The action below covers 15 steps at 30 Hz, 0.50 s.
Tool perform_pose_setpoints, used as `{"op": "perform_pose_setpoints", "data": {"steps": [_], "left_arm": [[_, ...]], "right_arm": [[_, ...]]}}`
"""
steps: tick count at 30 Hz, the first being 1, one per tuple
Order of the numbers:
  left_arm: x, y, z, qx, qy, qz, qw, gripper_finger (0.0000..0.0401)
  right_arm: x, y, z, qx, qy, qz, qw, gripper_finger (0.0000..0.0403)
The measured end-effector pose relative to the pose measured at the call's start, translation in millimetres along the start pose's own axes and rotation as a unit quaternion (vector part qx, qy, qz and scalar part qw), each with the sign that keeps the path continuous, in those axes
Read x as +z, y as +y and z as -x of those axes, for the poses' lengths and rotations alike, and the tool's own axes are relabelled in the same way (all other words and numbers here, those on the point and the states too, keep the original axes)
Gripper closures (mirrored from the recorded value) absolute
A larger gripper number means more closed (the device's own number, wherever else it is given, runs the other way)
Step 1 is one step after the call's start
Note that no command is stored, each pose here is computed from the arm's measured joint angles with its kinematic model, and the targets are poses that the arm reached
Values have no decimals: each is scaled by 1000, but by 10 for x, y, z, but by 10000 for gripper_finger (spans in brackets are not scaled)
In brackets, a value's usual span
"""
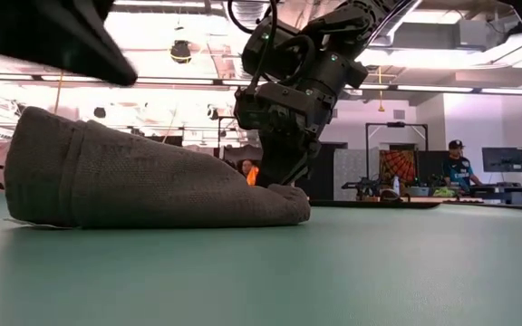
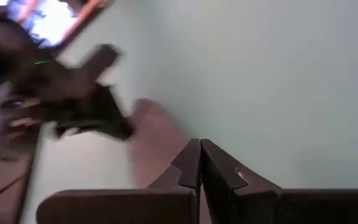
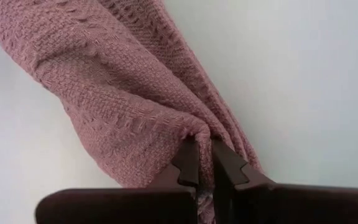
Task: Roll towel
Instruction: Roll the gray towel
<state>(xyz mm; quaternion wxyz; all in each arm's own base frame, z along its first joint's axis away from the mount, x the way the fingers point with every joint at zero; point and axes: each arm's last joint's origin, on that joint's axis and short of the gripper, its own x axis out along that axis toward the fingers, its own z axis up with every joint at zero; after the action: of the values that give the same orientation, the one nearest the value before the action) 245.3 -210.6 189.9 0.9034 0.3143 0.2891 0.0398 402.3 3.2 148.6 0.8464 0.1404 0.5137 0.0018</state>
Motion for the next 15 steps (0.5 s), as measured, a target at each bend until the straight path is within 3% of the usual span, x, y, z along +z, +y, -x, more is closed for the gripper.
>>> {"op": "perform_pose_setpoints", "data": {"steps": [2, 6, 12, 15], "left_arm": [[-16, -44, -54, -12, 4, -3, 1000, 401], [-50, -91, -80, 31, 14, -33, 999, 401], [-221, -129, -241, 6, 75, -41, 996, 401], [-269, -104, -277, 26, 92, -54, 994, 401]], "right_arm": [[-2, 0, -2, 2, 1, 0, 1000, 374], [-1, -2, -4, 3, 0, 5, 1000, 374], [-5, -1, -6, 6, 3, 10, 1000, 374], [-9, -1, -7, 6, 5, 10, 1000, 374]]}}
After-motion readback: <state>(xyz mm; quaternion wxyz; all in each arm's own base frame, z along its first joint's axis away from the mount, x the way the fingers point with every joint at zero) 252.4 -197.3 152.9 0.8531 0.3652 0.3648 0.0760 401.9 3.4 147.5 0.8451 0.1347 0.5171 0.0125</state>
